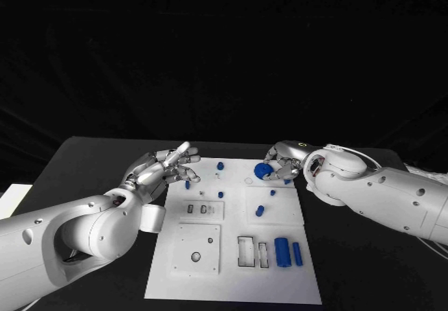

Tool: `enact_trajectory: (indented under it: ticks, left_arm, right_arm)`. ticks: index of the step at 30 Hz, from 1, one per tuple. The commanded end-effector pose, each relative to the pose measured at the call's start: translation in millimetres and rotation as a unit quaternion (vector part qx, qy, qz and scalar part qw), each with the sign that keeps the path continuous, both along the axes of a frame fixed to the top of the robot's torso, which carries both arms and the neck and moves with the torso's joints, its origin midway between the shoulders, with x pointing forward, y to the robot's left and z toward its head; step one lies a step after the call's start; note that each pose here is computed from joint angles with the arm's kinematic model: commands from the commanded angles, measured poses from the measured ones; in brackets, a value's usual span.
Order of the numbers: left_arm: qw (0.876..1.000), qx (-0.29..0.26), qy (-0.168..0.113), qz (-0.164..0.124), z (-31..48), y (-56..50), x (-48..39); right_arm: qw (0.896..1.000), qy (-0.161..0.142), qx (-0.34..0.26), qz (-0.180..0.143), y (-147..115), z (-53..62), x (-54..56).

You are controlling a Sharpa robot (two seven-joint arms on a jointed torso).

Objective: Assemble the parts on the task board

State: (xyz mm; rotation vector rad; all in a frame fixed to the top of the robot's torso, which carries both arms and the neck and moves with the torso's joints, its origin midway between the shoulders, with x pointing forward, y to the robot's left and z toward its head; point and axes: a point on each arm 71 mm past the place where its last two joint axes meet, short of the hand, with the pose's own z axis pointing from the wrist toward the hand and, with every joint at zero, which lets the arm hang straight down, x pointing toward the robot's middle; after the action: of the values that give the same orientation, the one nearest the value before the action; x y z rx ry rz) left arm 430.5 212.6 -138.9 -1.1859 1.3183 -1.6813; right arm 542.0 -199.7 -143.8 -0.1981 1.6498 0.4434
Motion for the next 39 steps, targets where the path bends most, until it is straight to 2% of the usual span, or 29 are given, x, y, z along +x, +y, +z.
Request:
enact_trajectory:
  ticks: [1,39]
  left_arm:
    - [1.0,-0.006,-0.003,-0.01,1.4,-1.8,-0.2]
    - [1.0,-0.006,-0.001,-0.012,1.1,-1.4,-0.3]
  right_arm:
    - [1.0,0.004,-0.015,0.005,0.8,-3.7,0.1]
    - [1.0,-0.012,-0.019,0.007,6.7,-2.7,0.2]
